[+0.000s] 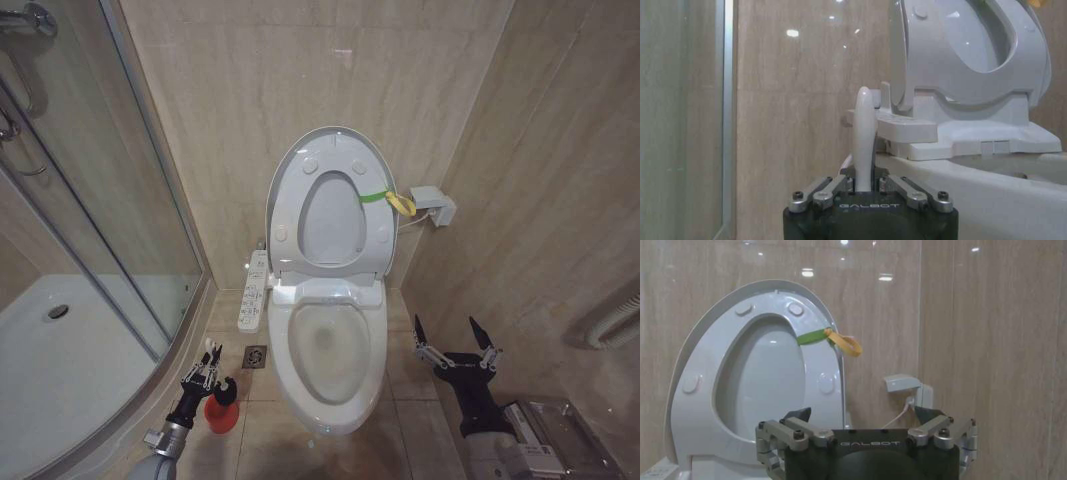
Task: Open the toilet lid, clean the toilet bowl with a toilet brush, close the toilet lid, and flush.
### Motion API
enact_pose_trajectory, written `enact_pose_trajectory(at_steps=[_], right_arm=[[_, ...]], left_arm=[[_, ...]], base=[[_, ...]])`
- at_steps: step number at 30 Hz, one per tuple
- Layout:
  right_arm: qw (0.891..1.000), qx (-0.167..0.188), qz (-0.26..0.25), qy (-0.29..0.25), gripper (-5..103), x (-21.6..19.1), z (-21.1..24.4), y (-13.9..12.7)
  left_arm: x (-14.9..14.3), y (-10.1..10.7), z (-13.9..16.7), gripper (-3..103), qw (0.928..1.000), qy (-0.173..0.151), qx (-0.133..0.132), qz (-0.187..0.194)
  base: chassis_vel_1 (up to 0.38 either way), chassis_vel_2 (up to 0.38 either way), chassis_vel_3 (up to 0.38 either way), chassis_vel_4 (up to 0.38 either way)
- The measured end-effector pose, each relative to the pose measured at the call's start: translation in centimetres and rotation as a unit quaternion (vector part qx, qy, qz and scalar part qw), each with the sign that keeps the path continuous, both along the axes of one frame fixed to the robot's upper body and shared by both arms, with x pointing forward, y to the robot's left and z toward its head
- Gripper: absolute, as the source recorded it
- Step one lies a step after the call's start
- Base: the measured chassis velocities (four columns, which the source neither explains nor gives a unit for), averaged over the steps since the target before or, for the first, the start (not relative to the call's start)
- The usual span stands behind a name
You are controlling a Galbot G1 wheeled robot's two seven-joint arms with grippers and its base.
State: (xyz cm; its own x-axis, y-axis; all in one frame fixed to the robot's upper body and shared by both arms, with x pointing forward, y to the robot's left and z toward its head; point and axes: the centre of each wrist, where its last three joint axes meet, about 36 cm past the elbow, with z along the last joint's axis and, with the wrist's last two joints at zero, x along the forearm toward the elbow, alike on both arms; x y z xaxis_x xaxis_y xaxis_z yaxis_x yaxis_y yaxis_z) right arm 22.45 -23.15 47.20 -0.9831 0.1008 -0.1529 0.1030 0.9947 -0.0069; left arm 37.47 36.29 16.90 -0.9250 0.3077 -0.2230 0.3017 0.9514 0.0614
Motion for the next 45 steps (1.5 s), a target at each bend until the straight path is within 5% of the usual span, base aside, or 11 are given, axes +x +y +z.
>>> enact_pose_trajectory(at_steps=[45], right_arm=[[1.000,0.000,0.000,0.000,100,0.0,0.0,0.0]], left_arm=[[-1.8,2.7,-0.2,16,0.9996,0.009,0.004,0.025]], base=[[0.000,0.000,0.000,0.000]])
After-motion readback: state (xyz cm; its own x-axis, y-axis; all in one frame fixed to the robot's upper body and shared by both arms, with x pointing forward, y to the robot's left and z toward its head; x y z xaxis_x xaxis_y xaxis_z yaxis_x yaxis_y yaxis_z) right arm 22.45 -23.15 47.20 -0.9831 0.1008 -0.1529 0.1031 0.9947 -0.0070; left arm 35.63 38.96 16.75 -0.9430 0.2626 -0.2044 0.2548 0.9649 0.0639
